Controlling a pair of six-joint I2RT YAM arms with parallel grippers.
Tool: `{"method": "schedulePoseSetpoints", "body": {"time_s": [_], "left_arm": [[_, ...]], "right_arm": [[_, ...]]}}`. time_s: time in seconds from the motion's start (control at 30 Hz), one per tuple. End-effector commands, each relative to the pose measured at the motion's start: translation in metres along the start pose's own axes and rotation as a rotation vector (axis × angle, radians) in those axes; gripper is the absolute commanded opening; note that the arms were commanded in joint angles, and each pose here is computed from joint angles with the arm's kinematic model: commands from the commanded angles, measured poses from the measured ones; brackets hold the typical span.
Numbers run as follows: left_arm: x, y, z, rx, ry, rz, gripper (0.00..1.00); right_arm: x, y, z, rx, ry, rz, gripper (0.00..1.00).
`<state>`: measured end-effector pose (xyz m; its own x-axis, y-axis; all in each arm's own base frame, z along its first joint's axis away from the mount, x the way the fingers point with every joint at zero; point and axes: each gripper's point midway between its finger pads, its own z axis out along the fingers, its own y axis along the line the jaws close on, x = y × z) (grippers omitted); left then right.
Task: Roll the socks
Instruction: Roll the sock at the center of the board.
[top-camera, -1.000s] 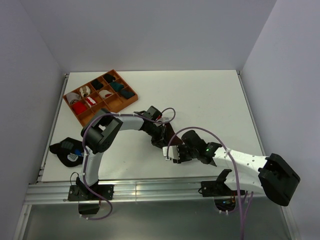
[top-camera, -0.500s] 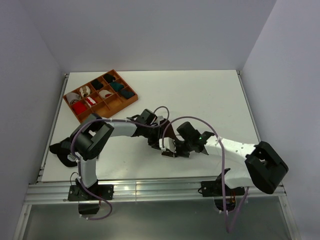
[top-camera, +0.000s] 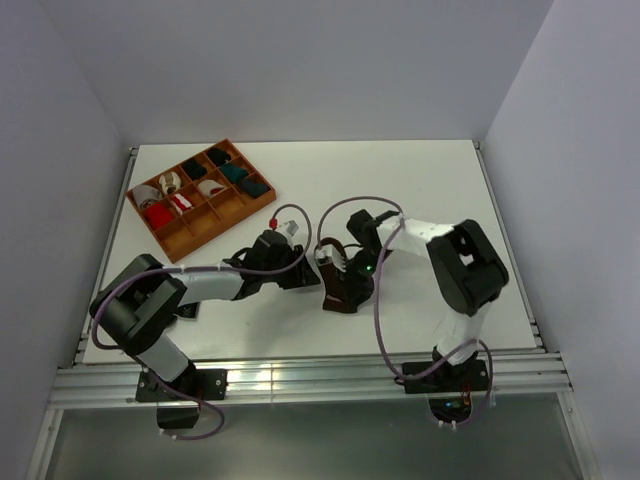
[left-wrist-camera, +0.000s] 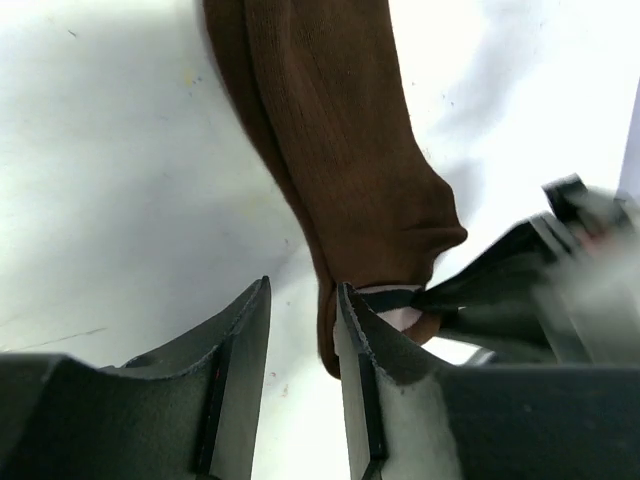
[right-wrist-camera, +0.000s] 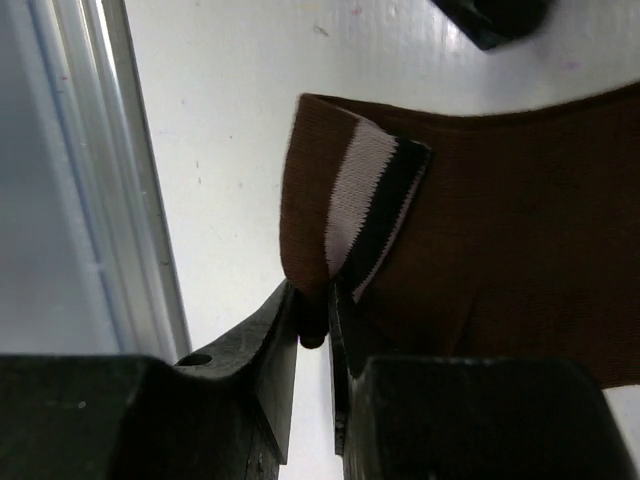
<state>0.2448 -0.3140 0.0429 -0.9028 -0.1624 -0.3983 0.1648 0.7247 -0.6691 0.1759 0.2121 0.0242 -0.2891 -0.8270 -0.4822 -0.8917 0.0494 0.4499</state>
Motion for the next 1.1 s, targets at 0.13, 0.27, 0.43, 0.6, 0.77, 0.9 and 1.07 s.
{"method": "schedulePoseSetpoints", "body": {"time_s": [0.13,0.27,0.43,0.6,0.77,0.9,1.07], "left_arm": [[-0.027,-0.036,-0.009,0.076,-0.238,0.226,0.38],[-0.025,-0.053,-0.012,0.146,-0.279,0.293,0.4],[-0.015,-0.066,-0.005,0.203,-0.267,0.407,0.41],[-0.016,-0.064,-0.004,0.183,-0.277,0.457,0.48],[-0.007,-0.057,0.002,0.164,-0.236,0.514,0.49],[0.007,-0.056,0.004,0.212,-0.216,0.542,0.5],[0.018,-0.055,0.01,0.251,-0.191,0.584,0.51]], "right_arm": [[0.004,-0.008,-0.011,-0.238,0.049,0.285,0.22],[0.003,-0.02,-0.013,-0.259,0.052,0.374,0.22],[0.004,-0.03,-0.012,-0.262,0.058,0.435,0.22],[0.005,-0.033,-0.013,-0.285,0.062,0.47,0.22],[0.008,-0.04,-0.009,-0.27,0.068,0.505,0.22],[0.008,-0.044,-0.009,-0.254,0.075,0.537,0.22],[0.007,-0.047,-0.007,-0.245,0.075,0.563,0.22]]}}
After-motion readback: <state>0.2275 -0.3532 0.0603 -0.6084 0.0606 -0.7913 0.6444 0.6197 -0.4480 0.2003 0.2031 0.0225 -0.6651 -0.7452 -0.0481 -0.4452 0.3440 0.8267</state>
